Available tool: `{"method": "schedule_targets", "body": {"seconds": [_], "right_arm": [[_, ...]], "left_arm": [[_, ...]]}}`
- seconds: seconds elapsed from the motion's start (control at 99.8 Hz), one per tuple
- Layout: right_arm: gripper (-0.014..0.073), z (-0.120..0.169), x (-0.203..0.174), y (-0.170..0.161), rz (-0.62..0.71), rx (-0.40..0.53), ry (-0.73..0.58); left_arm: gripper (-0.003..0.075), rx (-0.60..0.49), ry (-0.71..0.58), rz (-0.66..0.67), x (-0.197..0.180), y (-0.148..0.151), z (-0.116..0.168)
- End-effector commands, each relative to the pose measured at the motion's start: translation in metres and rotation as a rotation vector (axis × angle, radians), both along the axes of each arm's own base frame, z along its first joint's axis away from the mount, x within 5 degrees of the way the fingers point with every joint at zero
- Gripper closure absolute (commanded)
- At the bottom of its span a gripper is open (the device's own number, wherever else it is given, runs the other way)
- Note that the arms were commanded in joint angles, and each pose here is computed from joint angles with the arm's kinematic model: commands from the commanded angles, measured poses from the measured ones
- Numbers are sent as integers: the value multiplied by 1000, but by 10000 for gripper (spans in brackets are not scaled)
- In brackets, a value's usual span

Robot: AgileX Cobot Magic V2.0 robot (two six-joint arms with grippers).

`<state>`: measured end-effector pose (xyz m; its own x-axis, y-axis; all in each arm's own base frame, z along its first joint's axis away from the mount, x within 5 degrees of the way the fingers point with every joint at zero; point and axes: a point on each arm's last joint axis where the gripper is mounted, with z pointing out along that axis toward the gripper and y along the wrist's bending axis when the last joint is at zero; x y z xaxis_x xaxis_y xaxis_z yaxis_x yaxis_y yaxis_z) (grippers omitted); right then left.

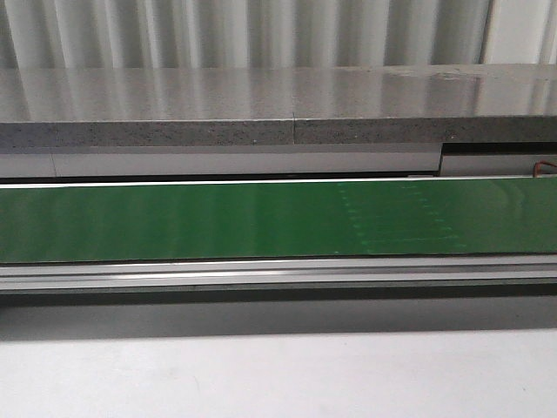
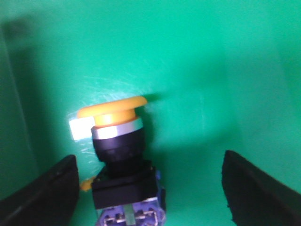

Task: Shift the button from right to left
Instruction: 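Grasp the yellow-capped button switch with the right gripper and lift it, then lower the held button onto the conveyor belt end and open the right gripper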

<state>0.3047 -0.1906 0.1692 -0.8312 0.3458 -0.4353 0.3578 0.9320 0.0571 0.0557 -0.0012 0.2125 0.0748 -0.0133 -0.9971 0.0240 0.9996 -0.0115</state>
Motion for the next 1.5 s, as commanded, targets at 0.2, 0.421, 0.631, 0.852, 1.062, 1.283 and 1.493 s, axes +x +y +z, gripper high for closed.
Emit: {"method": "schedule_targets", "body": {"seconds": [0.2,0.421,0.631,0.852,1.062,1.283,1.493], "right_arm": [[140,4,8,-7,-9,-29,-44],[400,8,10,-7,-8,-27,-49],[400,44,12,-3,-24,1,-132],[400,98,6,31,44,4,-233],[400,123,9,85,216,9,-257],[400,105,11,119,307,46,-208],[400,86,5,126,290,72,-173]], "left_arm": [[740,-8,-86,-13,-2,-1,0],[740,-8,-86,-13,-2,-1,0],[740,-8,-86,-13,-2,-1,0],[740,-8,-86,-13,-2,-1,0],[740,-8,-86,-13,-2,-1,0],[740,-8,-86,-13,-2,-1,0],[740,-8,-86,-13,-2,-1,0]]}}
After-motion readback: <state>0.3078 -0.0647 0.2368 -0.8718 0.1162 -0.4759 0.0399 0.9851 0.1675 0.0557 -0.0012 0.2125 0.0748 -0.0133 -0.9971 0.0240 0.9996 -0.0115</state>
